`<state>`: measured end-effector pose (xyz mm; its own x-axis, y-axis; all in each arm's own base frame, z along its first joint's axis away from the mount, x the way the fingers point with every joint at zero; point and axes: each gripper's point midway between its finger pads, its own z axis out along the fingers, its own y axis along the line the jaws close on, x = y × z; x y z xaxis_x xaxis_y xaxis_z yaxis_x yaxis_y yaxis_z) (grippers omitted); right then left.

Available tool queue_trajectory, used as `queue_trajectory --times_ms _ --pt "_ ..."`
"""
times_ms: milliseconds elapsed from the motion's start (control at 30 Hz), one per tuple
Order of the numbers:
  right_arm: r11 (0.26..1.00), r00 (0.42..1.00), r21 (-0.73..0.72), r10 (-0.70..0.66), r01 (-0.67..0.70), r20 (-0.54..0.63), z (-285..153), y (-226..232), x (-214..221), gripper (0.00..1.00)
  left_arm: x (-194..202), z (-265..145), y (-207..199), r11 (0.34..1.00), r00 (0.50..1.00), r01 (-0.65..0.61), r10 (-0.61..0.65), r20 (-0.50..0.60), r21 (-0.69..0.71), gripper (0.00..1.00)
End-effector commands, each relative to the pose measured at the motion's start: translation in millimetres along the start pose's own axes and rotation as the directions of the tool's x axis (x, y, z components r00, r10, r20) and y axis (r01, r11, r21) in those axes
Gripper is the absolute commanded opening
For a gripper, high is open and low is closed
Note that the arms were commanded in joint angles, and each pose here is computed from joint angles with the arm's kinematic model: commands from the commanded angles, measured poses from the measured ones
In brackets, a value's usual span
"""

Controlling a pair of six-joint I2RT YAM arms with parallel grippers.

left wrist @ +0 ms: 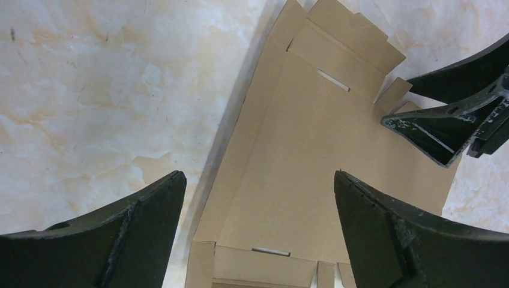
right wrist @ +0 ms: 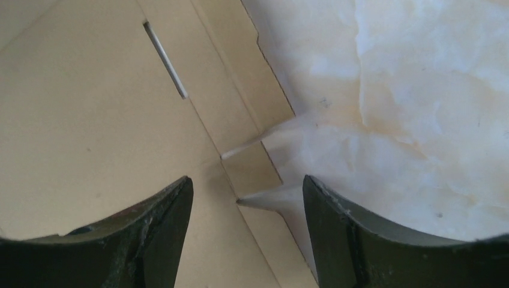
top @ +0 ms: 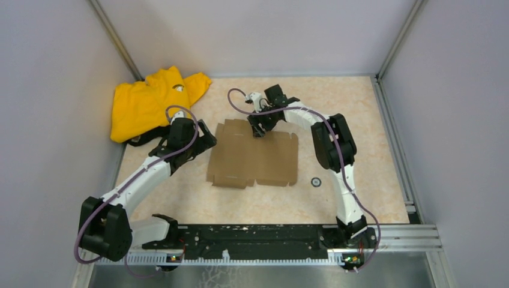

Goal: Fold the paper box

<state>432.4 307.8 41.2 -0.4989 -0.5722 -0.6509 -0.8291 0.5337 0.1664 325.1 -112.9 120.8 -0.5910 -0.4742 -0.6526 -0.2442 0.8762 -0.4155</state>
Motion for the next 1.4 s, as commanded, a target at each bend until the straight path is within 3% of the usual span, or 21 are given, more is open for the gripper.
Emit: queue_trajectory --times_ms 0,200,400,767,1100,1367 --pt "0.999 0.998 -0.022 -0.045 0.046 0.037 6 4 -21 0.66 -1 -5 4 1.000 1.000 0.011 -0.011 0.002 0.001 0.99" --pt "0.999 0.999 -0.007 -0.034 0.034 0.037 11 3 -17 0.61 -2 -6 7 1.000 1.000 0.012 -0.012 0.008 -0.001 0.99" --pt "1.000 0.998 -0.011 -0.023 0.024 0.054 10 6 -16 0.49 3 -5 9 1.000 1.000 0.010 -0.010 -0.001 0.000 0.99" --pt "1.000 0.996 -0.009 -0.020 0.021 0.081 -1 12 -20 0.03 6 -2 10 1.000 1.000 0.014 -0.014 -0.010 0.000 0.99" --pt "0.983 0.988 0.152 0.081 -0.100 0.128 -35 5 -18 0.00 3 0 10 1.000 1.000 0.011 -0.011 -0.002 -0.003 0.99" --pt "0.856 0.926 0.363 0.304 -0.368 0.222 -72 -8 20 0.00 5 7 1 0.999 0.999 0.018 -0.017 -0.027 0.030 0.99"
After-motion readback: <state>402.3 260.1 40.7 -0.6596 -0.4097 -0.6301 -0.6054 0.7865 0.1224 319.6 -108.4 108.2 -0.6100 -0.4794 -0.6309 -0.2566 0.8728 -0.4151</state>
